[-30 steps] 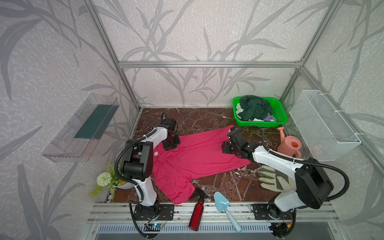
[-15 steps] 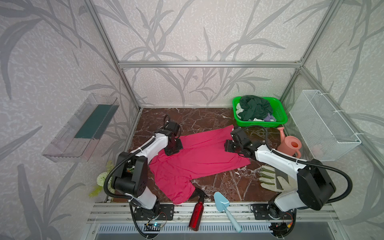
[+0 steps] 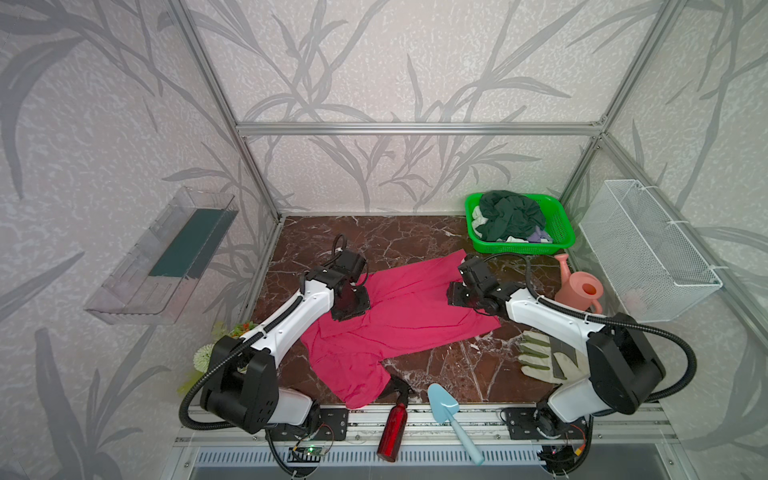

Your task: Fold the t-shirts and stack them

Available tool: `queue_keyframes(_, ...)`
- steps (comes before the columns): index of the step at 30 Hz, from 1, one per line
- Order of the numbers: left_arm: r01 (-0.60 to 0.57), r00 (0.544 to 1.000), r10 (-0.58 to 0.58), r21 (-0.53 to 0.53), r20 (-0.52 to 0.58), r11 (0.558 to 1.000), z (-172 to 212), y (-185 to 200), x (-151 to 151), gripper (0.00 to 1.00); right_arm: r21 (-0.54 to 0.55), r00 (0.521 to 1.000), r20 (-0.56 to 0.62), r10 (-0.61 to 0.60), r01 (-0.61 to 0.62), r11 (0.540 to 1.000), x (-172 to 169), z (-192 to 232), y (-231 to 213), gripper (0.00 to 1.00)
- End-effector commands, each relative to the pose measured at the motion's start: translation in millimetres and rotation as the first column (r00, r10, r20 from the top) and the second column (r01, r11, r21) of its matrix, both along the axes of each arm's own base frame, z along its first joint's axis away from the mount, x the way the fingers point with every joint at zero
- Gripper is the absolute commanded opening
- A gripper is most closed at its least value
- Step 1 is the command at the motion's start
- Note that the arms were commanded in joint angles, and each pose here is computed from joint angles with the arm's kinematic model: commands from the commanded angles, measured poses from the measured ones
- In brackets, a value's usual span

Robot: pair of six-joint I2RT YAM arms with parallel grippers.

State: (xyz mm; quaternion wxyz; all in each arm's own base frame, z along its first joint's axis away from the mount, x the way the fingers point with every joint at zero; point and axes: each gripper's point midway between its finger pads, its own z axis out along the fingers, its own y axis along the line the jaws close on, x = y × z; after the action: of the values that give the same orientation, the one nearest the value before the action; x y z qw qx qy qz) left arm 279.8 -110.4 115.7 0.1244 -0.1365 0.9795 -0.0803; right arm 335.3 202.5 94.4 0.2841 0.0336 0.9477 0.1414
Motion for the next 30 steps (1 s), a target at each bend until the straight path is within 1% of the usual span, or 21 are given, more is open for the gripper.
queue_keyframes(1, -0.017, 0.997, 0.009, 0.118, 0.070, 0.993, 16, 20, 22, 0.21, 0.013, 1.000, 0.006, -0.007, 0.007, 1.000, 6, 3, 3, 0.61)
queue_keyframes(3, -0.066, 0.995, 0.053, 0.165, 0.081, 0.984, 11, 34, 43, 0.21, 0.019, 1.000, 0.018, 0.005, -0.005, 1.000, 11, 7, 8, 0.61)
queue_keyframes(5, -0.134, 0.990, 0.124, 0.176, 0.069, 0.975, 1, 50, 61, 0.21, 0.009, 1.000, 0.020, 0.018, -0.018, 1.000, 18, 11, 12, 0.61)
queue_keyframes(8, -0.249, 0.968, 0.239, 0.178, 0.072, 0.952, -19, 75, 84, 0.21, -0.013, 0.999, 0.016, 0.032, -0.032, 0.999, 28, 10, 17, 0.61)
queue_keyframes(10, -0.290, 0.957, 0.286, 0.190, 0.049, 0.938, -34, 87, 95, 0.21, -0.013, 0.999, 0.001, 0.046, -0.046, 0.999, 38, 7, 24, 0.61)
queue_keyframes(11, -0.300, 0.953, 0.300, 0.202, 0.030, 0.932, -42, 92, 98, 0.21, -0.007, 0.998, 0.003, 0.056, -0.056, 0.998, 42, 10, 29, 0.61)
queue_keyframes(12, -0.306, 0.951, 0.310, 0.220, 0.019, 0.926, -47, 97, 102, 0.21, -0.019, 0.998, -0.021, 0.062, -0.062, 0.998, 48, -2, 32, 0.61)
queue_keyframes(16, -0.341, 0.934, 0.357, 0.256, -0.019, 0.905, -69, 112, 108, 0.21, -0.035, 0.997, -0.040, 0.070, -0.071, 0.997, 68, -15, 41, 0.60)
queue_keyframes(20, -0.390, 0.909, 0.413, 0.242, -0.052, 0.888, -87, 124, 115, 0.21, -0.036, 0.997, -0.062, 0.054, -0.056, 0.998, 90, -31, 40, 0.59)
queue_keyframes(24, -0.413, 0.897, 0.438, 0.243, -0.057, 0.878, -95, 133, 125, 0.21, -0.030, 0.996, -0.081, 0.040, -0.043, 0.999, 105, -45, 36, 0.59)
queue_keyframes(27, -0.425, 0.888, 0.454, 0.246, -0.073, 0.871, -104, 139, 135, 0.21, -0.026, 0.995, -0.098, 0.024, -0.027, 0.999, 110, -52, 31, 0.59)
queue_keyframes(30, -0.447, 0.879, 0.472, 0.218, -0.074, 0.867, -108, 143, 149, 0.21, -0.023, 0.993, -0.117, 0.021, -0.024, 0.999, 113, -57, 29, 0.59)
